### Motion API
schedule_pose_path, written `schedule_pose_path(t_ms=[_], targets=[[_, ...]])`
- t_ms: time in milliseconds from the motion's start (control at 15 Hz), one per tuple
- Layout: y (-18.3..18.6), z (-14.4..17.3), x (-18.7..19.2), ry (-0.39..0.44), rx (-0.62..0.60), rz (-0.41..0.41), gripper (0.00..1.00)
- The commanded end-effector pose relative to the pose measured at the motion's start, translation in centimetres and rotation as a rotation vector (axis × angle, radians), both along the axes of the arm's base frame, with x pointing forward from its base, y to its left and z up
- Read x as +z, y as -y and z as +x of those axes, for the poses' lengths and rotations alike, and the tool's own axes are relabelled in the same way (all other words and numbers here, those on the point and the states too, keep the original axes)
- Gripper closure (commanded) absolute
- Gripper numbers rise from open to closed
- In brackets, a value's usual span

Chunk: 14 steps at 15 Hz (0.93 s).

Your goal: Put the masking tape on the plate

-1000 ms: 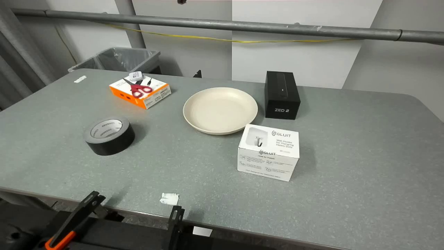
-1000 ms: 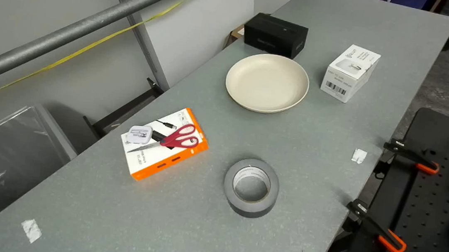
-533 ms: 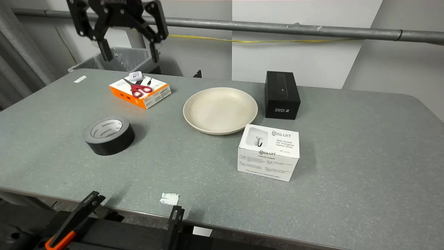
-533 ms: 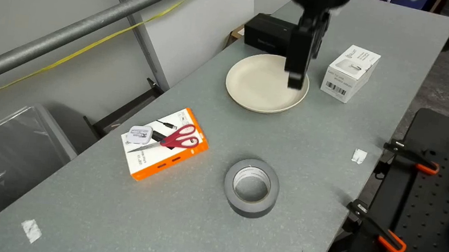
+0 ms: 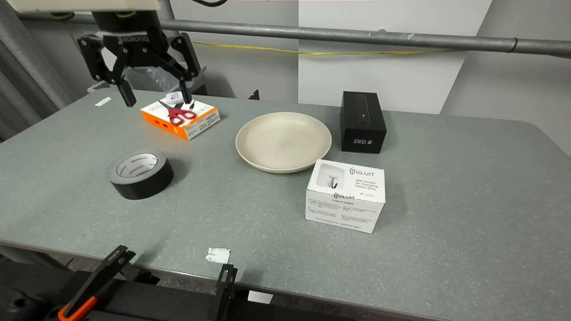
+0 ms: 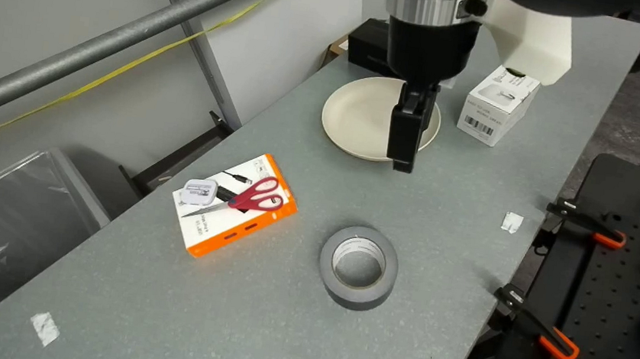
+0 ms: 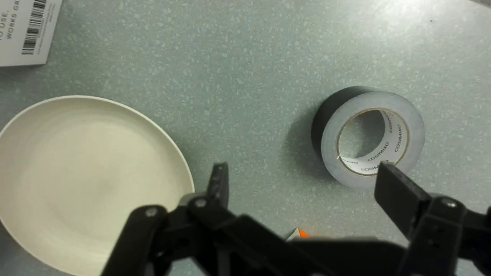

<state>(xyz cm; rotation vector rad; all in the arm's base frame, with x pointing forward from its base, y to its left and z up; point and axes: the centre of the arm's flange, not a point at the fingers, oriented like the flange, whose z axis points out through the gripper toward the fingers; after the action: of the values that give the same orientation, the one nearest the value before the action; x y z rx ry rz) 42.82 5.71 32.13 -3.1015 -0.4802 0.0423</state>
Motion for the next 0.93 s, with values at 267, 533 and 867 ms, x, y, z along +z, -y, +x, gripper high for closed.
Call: schedule_pose_path(t_ms=[267,533,867], targets=[[-1.9,2.8,-4.2,0.090,0.006,0.051,0.00],[-4.5,3.0,-8.9,0.020,0.067,0.051,0.00],[-7.5,3.3,-14.3,-0.051,0.139,0.068,0.00]])
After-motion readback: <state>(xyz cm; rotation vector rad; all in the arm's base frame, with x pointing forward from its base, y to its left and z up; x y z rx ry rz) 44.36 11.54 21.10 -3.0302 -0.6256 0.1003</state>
